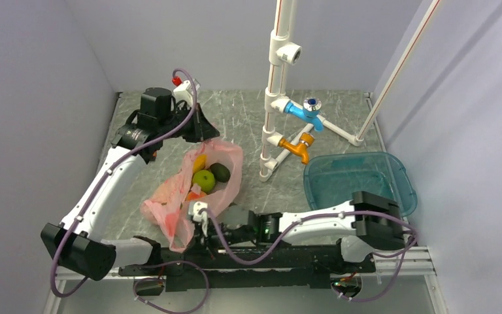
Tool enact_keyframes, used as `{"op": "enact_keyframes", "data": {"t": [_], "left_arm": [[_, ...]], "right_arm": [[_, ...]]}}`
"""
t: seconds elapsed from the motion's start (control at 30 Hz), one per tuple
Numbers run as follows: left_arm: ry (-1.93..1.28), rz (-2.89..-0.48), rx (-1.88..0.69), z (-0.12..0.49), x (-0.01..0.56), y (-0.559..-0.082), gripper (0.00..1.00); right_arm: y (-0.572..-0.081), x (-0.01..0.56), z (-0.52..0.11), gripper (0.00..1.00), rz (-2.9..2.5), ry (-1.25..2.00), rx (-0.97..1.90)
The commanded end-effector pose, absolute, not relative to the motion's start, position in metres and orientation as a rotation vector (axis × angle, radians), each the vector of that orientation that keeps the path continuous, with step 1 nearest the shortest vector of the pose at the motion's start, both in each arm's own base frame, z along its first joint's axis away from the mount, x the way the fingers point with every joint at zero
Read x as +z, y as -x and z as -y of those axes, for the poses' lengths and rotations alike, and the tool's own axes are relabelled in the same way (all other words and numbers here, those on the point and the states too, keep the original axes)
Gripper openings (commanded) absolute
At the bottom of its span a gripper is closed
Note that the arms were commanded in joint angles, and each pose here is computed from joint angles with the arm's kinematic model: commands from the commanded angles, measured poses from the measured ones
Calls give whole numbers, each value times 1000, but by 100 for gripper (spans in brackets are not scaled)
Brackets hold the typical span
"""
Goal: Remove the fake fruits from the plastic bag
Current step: Adjust the plastic bag at the center of the board.
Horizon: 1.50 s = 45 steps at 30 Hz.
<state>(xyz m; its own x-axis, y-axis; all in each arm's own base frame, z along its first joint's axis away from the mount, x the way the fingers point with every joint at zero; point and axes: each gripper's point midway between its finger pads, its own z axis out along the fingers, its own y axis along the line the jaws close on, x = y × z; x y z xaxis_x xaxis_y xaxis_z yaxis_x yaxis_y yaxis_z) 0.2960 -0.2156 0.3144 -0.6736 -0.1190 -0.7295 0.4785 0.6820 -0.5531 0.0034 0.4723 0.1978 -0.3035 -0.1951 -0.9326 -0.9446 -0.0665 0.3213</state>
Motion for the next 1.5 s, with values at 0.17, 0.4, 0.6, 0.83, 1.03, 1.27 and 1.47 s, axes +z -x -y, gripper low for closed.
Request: {"op": "enact_keyframes", "data": {"t": [0.17, 0.4, 0.6, 0.83, 1.03, 1.27, 1.47], "left_arm": [[-356, -2059, -916, 208, 324, -276, 16], [-354, -2056, -852, 188, 319, -248, 86], [-334, -1967, -807, 165, 337, -212, 99], [-205, -1915, -669, 122, 346, -175, 99], [12, -1998, -502, 87, 300, -177, 93], [-159, -2163, -400, 109, 243, -224, 99], [-185, -2217, -151, 99, 230, -278, 90]], "right_arm": [[-12, 226, -476, 36, -1570, 1107, 1373], [-46, 232, -435, 76, -1682, 916, 1201], [-62, 246, -404, 99, -1648, 778, 1181], [-88, 246, -401, 93, -1656, 703, 1050], [-121, 233, -395, 62, -1705, 554, 858], [-119, 219, -432, 51, -1711, 657, 825], [-119, 171, -432, 51, -1786, 658, 791]]}}
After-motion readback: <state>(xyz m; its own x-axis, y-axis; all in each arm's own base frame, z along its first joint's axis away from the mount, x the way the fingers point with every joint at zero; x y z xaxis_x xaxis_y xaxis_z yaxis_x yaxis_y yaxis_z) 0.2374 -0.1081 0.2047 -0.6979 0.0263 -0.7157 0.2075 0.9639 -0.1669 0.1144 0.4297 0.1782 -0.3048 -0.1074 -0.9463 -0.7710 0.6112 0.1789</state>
